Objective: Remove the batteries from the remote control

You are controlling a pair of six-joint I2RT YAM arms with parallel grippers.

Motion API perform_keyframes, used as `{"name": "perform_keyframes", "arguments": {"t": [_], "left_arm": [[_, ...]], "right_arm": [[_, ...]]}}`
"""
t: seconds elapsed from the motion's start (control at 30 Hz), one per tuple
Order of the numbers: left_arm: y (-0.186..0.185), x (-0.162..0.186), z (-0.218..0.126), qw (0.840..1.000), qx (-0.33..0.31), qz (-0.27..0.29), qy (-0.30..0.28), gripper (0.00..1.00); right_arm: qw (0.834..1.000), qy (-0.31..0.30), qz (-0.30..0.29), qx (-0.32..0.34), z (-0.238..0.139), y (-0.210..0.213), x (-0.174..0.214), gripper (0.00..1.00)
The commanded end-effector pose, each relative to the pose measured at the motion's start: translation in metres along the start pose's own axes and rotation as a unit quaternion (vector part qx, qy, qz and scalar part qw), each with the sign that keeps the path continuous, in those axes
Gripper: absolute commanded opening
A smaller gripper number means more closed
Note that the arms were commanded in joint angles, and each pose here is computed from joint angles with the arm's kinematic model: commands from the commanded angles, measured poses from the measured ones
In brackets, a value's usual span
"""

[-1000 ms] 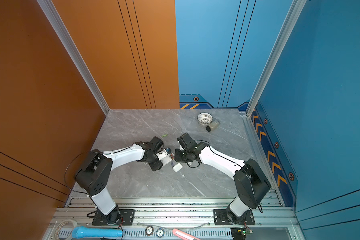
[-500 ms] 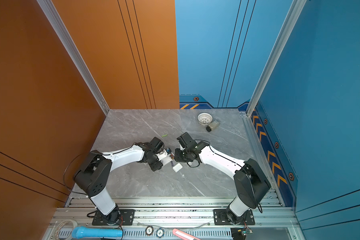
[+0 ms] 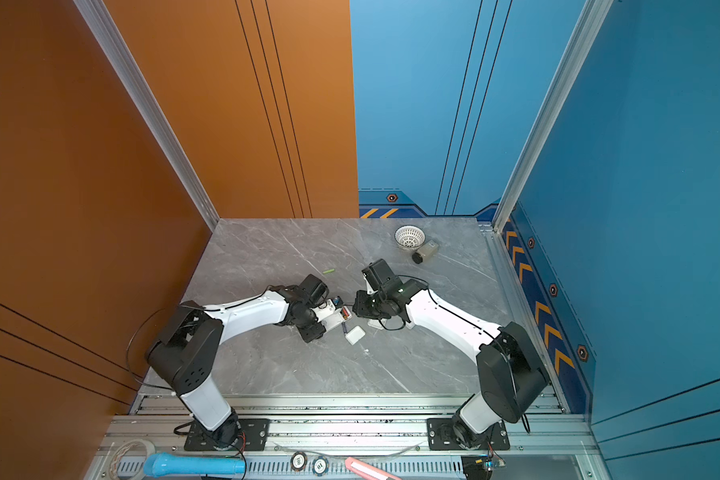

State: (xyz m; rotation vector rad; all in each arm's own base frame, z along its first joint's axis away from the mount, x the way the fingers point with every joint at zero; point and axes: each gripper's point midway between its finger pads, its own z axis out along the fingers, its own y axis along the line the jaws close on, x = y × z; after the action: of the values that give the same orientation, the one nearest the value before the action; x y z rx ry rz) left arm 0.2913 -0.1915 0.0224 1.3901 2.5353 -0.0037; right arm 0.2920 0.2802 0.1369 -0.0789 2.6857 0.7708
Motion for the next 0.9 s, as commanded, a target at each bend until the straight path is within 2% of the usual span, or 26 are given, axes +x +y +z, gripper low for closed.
{"name": "perform_keyframes", "arguments": {"t": [0.0,0.53,0.87], "left_arm": [[0.003,0.028,0.016,0.998,-0.021,0.011,0.051,0.00],[0.006,0.025,0.011,0.998,-0.030,0.014,0.044,0.00],[0.012,0.025,0.008,0.998,-0.049,0.014,0.042,0.00]], "right_arm": [[1.000,-0.002,0.007,0.004,-0.002,0.000,-0.001,0.00],[1.000,0.017,0.002,0.016,0.023,0.001,0.000,0.00],[0.998,0.057,-0.003,0.036,0.028,-0.010,0.017,0.00]]}}
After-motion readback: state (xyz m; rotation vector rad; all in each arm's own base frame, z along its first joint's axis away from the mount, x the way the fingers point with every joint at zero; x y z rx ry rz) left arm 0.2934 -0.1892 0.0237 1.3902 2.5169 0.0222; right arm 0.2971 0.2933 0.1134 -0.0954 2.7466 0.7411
